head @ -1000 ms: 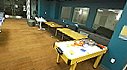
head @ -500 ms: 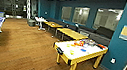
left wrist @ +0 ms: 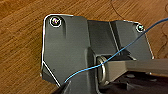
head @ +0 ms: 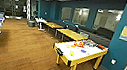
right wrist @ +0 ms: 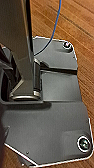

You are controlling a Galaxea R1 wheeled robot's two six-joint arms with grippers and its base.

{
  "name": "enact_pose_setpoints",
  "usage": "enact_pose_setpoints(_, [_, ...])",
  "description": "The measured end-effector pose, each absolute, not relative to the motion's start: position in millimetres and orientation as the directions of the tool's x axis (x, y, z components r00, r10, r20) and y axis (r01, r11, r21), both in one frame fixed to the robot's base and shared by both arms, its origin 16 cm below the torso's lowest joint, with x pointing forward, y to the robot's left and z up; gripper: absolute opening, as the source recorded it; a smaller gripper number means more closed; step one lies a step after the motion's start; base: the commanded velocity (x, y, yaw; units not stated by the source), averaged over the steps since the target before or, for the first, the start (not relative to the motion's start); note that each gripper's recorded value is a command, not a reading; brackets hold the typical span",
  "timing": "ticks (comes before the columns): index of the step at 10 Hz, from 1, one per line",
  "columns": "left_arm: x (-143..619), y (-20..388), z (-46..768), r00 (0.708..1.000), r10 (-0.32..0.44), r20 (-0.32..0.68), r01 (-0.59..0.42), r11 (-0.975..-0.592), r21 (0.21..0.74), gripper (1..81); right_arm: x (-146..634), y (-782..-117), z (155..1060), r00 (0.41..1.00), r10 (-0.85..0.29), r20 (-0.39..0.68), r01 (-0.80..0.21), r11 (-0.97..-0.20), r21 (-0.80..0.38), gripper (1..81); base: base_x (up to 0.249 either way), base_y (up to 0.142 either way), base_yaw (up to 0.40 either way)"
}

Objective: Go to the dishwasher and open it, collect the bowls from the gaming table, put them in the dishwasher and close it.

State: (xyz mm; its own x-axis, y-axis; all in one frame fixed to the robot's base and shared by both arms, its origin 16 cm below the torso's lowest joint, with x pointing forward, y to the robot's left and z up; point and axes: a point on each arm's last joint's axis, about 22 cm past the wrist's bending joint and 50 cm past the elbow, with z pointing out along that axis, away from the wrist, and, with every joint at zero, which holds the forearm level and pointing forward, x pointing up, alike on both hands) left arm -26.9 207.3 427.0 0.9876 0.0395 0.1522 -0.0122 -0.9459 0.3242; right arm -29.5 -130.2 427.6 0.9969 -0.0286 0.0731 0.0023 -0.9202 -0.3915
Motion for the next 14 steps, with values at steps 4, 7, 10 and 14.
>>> enact_pose_setpoints(4, [-10, 207, 428, 0.984, 0.042, 0.174, -0.017, -0.946, 0.324, 81.1, -16, -130, 428, 0.995, -0.031, 0.091, 0.007, -0.919, -0.393, 81.1, 0.137, 0.0, 0.0])
enact_pose_setpoints(7, [-16, 207, 427, 0.985, 0.041, 0.166, -0.015, -0.946, 0.324, 81.1, -17, -130, 428, 0.996, -0.03, 0.088, 0.007, -0.92, -0.393, 81.1, 0.132, 0.0, 0.0])
enact_pose_setpoints(10, [-16, 207, 427, 0.985, 0.041, 0.166, -0.015, -0.946, 0.324, 81.1, -17, -130, 428, 0.996, -0.03, 0.089, 0.007, -0.92, -0.393, 81.1, 0.131, 0.0, 0.0])
enact_pose_setpoints(14, [-17, 209, 427, 0.985, 0.04, 0.165, -0.016, -0.946, 0.323, 81.1, -17, -129, 428, 0.996, -0.036, 0.087, 0.002, -0.919, -0.394, 81.1, 0.121, 0.0, 0.0])
